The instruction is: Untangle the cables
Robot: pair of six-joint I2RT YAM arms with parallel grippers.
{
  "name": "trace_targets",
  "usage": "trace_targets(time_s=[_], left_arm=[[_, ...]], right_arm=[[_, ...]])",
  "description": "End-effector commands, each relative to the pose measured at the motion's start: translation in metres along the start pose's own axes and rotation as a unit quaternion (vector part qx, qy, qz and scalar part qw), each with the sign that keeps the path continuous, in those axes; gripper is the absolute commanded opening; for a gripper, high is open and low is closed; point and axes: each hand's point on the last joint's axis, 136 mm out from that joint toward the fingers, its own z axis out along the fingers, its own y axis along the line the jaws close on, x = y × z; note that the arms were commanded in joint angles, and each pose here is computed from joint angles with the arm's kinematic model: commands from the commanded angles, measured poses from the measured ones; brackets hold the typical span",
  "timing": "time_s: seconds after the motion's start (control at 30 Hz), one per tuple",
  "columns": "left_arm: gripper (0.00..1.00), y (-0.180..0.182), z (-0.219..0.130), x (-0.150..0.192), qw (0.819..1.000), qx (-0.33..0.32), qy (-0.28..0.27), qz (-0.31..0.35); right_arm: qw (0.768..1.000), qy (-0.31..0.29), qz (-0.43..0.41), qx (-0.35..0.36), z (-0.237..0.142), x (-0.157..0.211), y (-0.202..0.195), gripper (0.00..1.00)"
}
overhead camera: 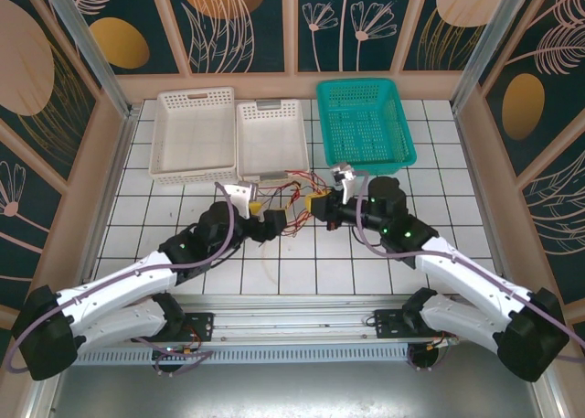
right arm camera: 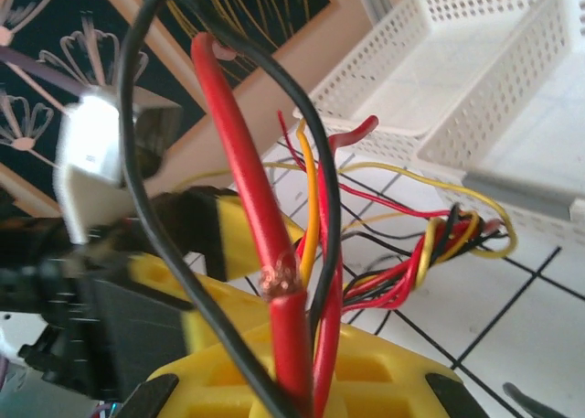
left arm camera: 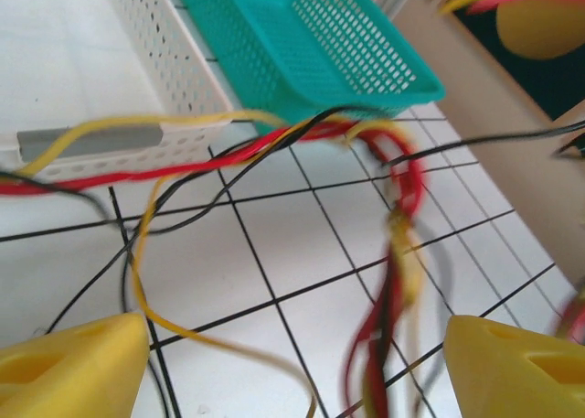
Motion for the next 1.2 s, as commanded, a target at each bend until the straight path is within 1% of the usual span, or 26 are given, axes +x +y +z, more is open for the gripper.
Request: trace_targets(time_s=[0.0,0.03,0.07,0.1,0.17,0.23,0.3,0.37,0.5,0.63,0.8,0.9,1.17], left_arm=[[0.85,-0.007,-0.007,-0.011,1.000,0.007,-0.013,0.008],[0.87,-0.010,-0.012,-0.017,0.999,0.017,-0.027,0.004],[0.93,-0.013,-0.018,-0.023,0.999,0.028,-0.044,-0.004],[0.97,-0.017,-0.024,-0.029,0.997,0.042,-0.060,-0.010],[0.98,-0.029,-0.036,-0.037,0.993,0.083,-0.085,-0.019],[0.98,-0.039,-0.045,-0.041,0.988,0.115,-0.096,-0.022],[0.99,-0.046,-0.049,-0.042,0.986,0.137,-0.096,-0.021],[0.99,-0.051,-0.048,-0.037,0.985,0.151,-0.085,-0.019],[0.98,-0.060,-0.039,-0.021,0.982,0.180,-0.046,-0.019],[0.99,-0.057,-0.023,-0.003,0.984,0.176,-0.012,-0.017],[0.99,-0.056,-0.012,0.003,0.986,0.169,0.003,-0.008],[0.99,-0.055,-0.008,-0.002,0.987,0.161,-0.006,-0.006],[0.99,-0.040,-0.004,-0.023,0.992,0.112,-0.058,-0.025]], right_arm=[[0.998,-0.025,-0.051,-0.037,-0.011,-0.012,0.021,0.00],[0.997,-0.028,-0.056,-0.039,-0.013,-0.012,0.023,0.00],[0.997,-0.033,-0.061,-0.041,-0.015,-0.012,0.024,0.00],[0.996,-0.037,-0.063,-0.044,-0.017,-0.012,0.025,0.00],[0.995,-0.041,-0.070,-0.050,-0.020,-0.012,0.028,0.00],[0.995,-0.040,-0.074,-0.056,-0.020,-0.010,0.030,0.00],[0.994,-0.041,-0.079,-0.065,-0.021,-0.009,0.033,0.00],[0.993,-0.047,-0.082,-0.072,-0.023,-0.010,0.036,0.00],[0.991,-0.056,-0.091,-0.081,-0.027,-0.011,0.040,0.00],[0.989,-0.059,-0.092,-0.095,-0.028,-0.013,0.046,0.00],[0.987,-0.058,-0.095,-0.117,-0.031,-0.016,0.056,0.00],[0.986,-0.055,-0.093,-0.126,-0.031,-0.015,0.059,0.00],[0.987,-0.047,-0.091,-0.125,-0.028,-0.010,0.058,0.00]])
